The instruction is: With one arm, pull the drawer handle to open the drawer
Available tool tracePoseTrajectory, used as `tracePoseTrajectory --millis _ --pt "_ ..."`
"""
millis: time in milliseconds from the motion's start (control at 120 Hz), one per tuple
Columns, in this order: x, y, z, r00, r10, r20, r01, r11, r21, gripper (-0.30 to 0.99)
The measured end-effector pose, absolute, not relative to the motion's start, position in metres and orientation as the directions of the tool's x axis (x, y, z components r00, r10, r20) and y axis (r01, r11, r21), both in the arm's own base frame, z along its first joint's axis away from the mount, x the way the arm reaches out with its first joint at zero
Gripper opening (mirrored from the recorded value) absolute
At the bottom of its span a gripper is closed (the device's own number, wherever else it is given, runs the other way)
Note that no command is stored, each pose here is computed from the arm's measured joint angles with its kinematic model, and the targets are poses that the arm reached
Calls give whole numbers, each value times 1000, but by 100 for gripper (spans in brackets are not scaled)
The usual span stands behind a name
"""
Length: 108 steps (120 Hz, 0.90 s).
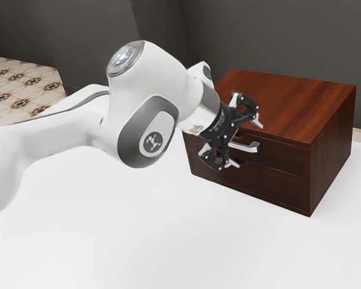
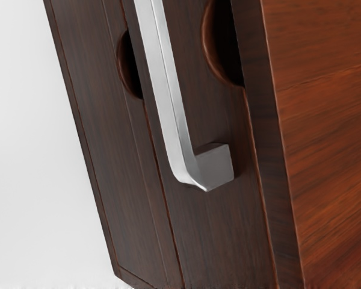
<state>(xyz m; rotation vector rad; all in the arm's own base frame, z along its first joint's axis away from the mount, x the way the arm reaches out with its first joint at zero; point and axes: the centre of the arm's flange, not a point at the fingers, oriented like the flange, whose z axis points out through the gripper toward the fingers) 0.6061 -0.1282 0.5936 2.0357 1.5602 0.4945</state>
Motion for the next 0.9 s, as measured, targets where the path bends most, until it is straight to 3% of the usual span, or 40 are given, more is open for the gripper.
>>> tracePoseTrajectory --millis 383,900 --pt "618 -69 564 162 986 -34 798 -111 593 69" --pt "617 -91 548 186 982 -38 784 -125 609 69"
